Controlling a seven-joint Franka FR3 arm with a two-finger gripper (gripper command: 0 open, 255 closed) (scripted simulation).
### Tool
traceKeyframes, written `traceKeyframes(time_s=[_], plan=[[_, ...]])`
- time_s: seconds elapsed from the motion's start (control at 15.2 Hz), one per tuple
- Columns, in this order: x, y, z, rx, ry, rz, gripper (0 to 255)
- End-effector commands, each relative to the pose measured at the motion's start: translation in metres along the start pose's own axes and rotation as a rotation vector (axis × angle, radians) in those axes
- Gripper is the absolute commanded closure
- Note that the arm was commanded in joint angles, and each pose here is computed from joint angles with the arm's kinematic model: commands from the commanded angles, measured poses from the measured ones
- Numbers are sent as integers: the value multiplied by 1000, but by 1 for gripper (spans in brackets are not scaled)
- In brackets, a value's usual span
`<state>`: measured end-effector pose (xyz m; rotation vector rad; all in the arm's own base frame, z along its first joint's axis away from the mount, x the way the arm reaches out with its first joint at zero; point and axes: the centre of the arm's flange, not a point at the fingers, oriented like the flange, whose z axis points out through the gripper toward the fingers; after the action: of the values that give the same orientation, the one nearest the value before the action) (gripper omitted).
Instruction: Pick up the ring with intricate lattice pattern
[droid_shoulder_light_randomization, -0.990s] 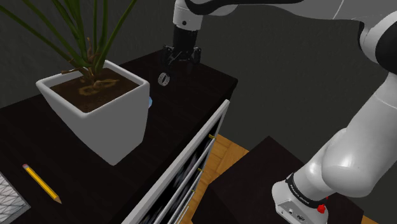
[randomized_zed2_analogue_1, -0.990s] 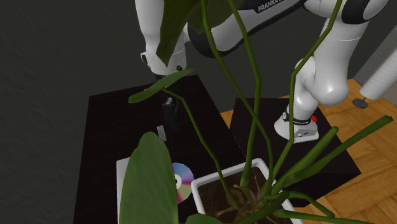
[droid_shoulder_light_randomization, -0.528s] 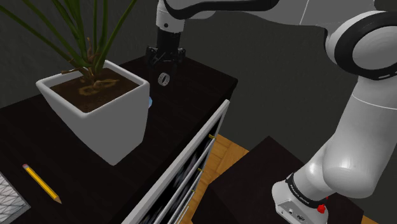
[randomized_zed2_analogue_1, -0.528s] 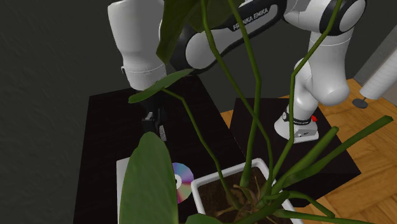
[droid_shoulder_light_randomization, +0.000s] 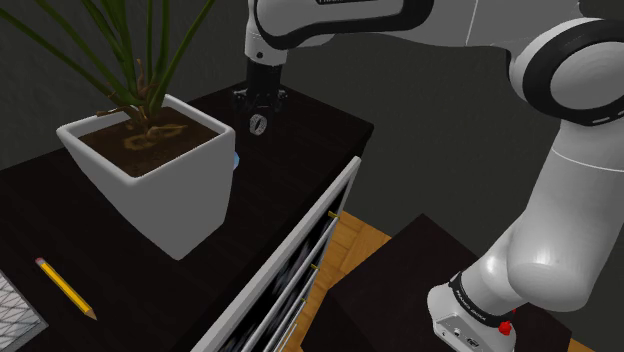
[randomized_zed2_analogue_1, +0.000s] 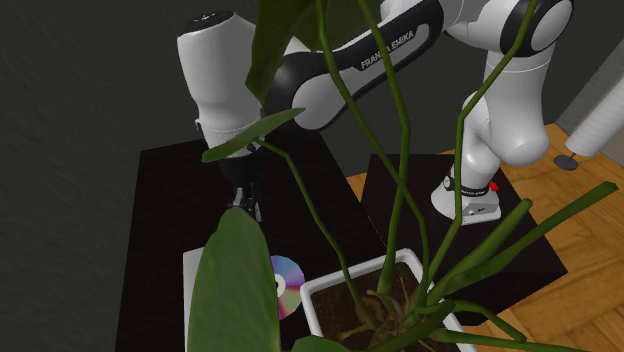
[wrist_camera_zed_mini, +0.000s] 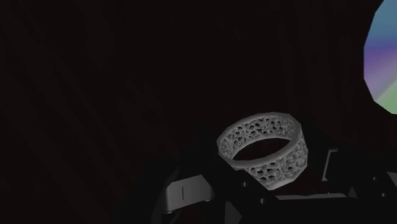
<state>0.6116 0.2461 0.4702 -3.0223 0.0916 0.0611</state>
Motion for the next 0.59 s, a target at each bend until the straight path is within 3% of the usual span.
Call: traceKeyframes(time_s=[0.0, 0.53], plan=[[0, 0, 0, 0, 0, 0, 255], [0, 0, -4, 0, 0, 0, 255]])
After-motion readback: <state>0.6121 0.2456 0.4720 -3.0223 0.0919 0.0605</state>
